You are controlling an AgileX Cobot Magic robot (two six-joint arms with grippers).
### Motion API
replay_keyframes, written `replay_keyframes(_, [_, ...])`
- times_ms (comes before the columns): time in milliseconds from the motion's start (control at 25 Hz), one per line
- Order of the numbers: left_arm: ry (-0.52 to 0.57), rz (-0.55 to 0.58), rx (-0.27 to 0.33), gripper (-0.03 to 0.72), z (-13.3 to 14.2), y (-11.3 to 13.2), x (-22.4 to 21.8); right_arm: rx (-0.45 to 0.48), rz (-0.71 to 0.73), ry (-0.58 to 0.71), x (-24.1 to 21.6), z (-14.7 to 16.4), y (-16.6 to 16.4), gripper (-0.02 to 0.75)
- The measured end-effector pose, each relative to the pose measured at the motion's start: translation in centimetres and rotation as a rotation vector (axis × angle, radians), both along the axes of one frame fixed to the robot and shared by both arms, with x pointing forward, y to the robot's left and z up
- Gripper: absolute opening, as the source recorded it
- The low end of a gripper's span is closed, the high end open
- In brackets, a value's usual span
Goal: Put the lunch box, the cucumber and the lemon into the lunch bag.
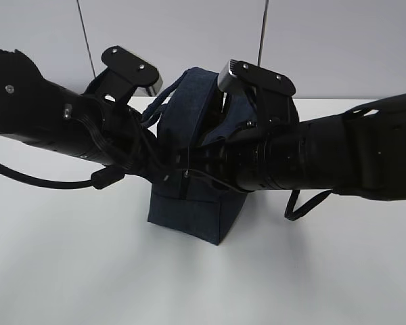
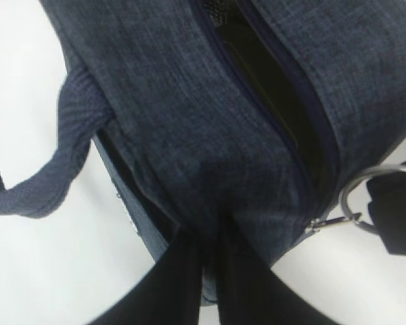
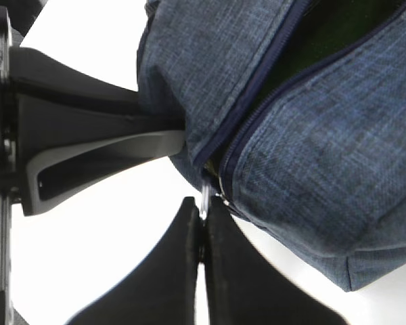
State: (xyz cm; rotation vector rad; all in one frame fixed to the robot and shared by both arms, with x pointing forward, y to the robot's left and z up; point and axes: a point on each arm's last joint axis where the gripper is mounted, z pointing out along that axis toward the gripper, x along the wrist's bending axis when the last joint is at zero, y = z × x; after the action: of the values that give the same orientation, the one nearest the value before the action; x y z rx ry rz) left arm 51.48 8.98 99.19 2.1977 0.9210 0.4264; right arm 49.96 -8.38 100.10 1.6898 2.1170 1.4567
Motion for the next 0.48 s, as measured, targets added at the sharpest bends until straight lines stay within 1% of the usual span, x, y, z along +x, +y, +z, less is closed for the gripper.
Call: replay_keyframes(480, [0.017, -0.006, 0.007, -0.003, -0.08, 0.01, -0.12, 0.021, 0.006, -0.02, 0.33, 0.82, 0.34, 0.0])
